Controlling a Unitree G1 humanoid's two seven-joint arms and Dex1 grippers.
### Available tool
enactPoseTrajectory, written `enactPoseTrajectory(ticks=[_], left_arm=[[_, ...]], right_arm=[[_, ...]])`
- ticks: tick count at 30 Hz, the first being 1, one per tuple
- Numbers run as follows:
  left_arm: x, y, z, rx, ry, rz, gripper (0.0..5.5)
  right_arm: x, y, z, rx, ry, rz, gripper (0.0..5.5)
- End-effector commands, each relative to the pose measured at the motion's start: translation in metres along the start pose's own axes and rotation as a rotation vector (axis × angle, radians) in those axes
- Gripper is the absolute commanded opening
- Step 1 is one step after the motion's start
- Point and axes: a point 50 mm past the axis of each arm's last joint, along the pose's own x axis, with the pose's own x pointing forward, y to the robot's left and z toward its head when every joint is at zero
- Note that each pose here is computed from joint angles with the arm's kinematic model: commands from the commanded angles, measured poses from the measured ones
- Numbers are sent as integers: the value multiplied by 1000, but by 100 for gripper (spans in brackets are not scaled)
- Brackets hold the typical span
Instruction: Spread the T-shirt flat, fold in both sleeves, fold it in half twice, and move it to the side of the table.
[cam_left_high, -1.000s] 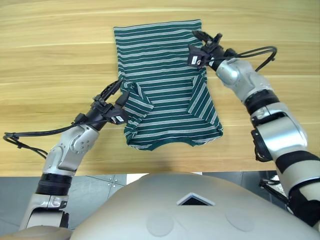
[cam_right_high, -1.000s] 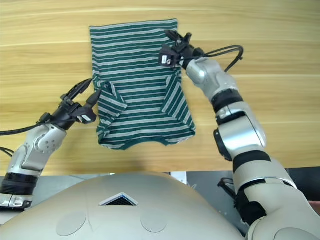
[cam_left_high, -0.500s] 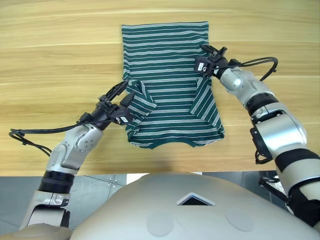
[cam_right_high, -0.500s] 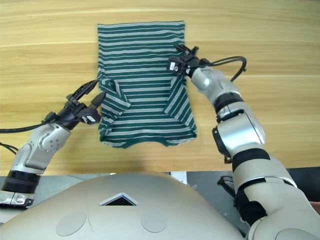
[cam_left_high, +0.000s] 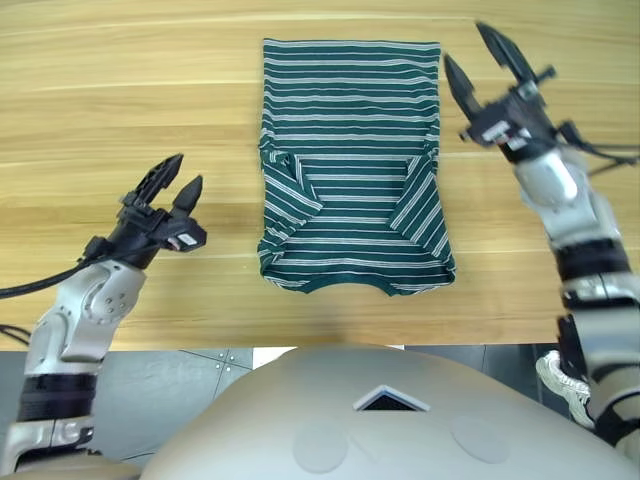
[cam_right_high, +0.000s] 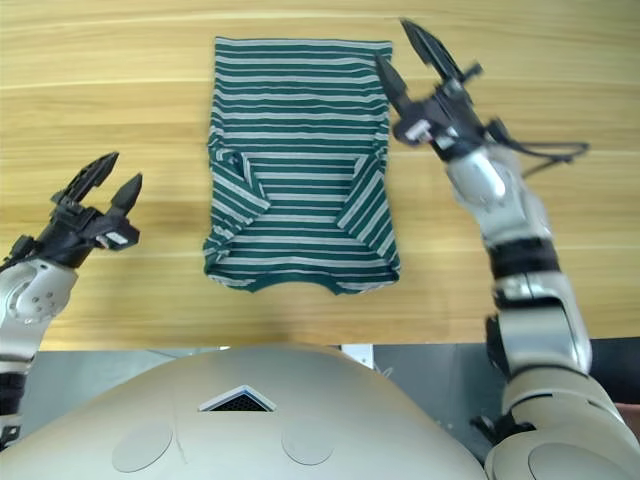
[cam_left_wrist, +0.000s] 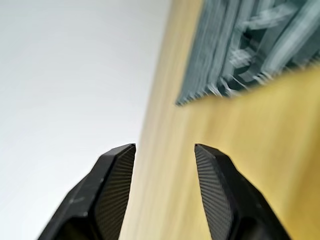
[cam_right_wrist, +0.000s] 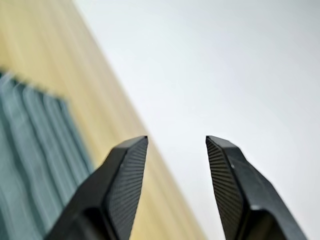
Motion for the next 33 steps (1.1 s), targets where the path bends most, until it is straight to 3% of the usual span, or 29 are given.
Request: enactPoseTrajectory(ticks=[1, 6, 11, 17, 33], left_arm=[[-22, -24, 17, -49, -118, -403, 222], [-27, -49, 36, -140, -203, -637, 222], [-28, -67, 35, -160, -210, -761, 222], [-14, -64, 31, -149, -238, -705, 222], [-12, -79, 47, -180, -335, -759, 222]], right_arm=[[-114, 31, 20, 28, 200, 523, 214], [-154, 44, 38, 108, 299, 750, 214], [-164, 46, 48, 150, 328, 837, 214], [-160, 58, 52, 168, 299, 848, 214], [-140, 61, 41, 102, 227, 833, 214]])
